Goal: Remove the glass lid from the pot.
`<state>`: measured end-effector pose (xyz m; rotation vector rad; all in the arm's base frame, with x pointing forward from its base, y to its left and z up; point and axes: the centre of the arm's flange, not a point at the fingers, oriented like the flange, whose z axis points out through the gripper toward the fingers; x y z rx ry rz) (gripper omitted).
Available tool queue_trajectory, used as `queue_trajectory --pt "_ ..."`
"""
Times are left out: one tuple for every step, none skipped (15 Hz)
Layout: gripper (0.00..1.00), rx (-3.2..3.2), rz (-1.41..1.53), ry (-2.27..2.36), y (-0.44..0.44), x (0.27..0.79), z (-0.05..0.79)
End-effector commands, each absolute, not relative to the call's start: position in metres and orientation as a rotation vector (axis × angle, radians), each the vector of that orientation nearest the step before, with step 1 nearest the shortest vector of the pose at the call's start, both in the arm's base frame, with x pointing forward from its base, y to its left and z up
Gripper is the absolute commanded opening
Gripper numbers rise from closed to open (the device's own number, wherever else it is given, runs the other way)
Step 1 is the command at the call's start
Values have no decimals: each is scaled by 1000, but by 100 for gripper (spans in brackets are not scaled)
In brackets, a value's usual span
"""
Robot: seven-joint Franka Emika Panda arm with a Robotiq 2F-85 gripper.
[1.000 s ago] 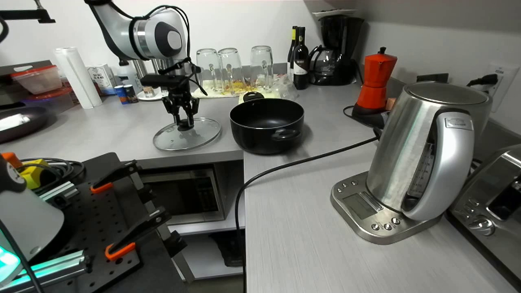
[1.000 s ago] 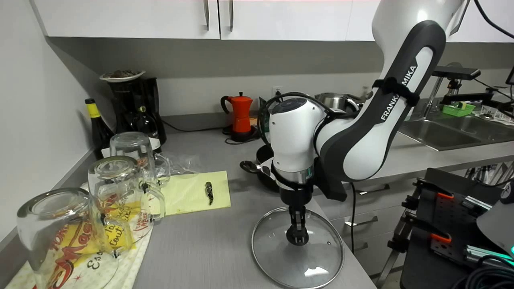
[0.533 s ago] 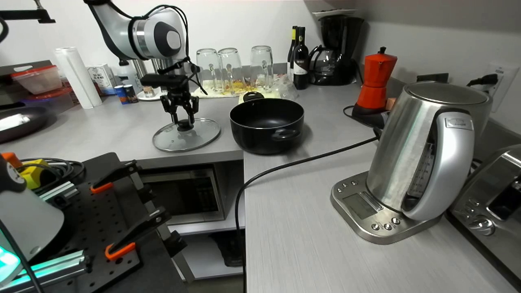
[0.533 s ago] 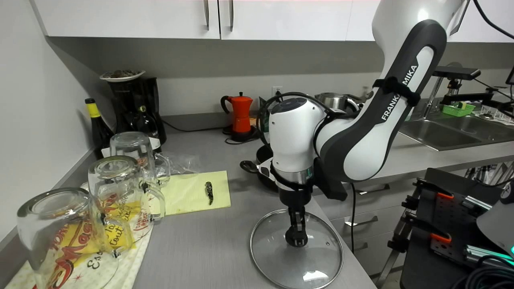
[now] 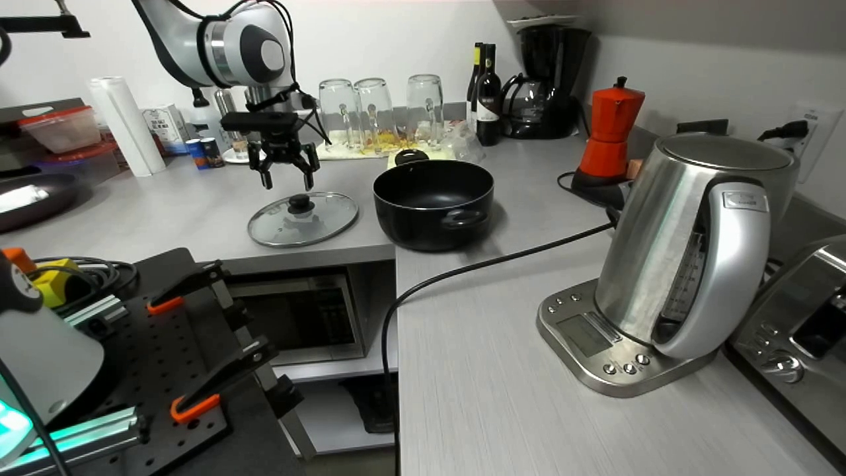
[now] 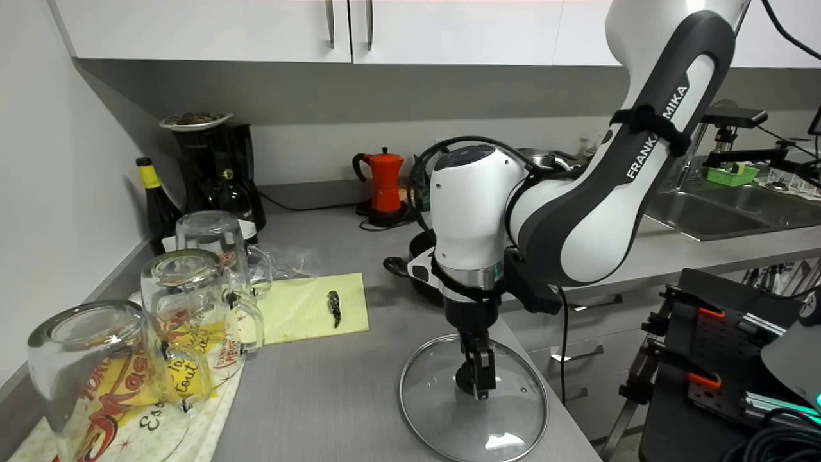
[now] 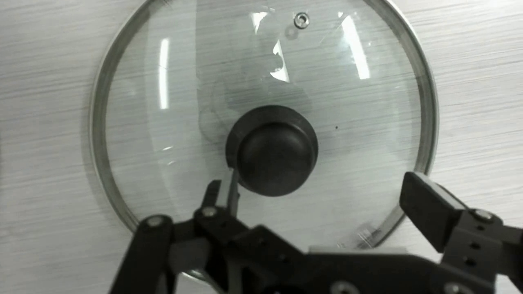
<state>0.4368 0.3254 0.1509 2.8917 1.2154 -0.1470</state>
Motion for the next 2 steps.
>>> queue_trajectory --pt "100 2858 -130 1333 322 414 196" --pt "100 2853 -107 1351 323 411 207"
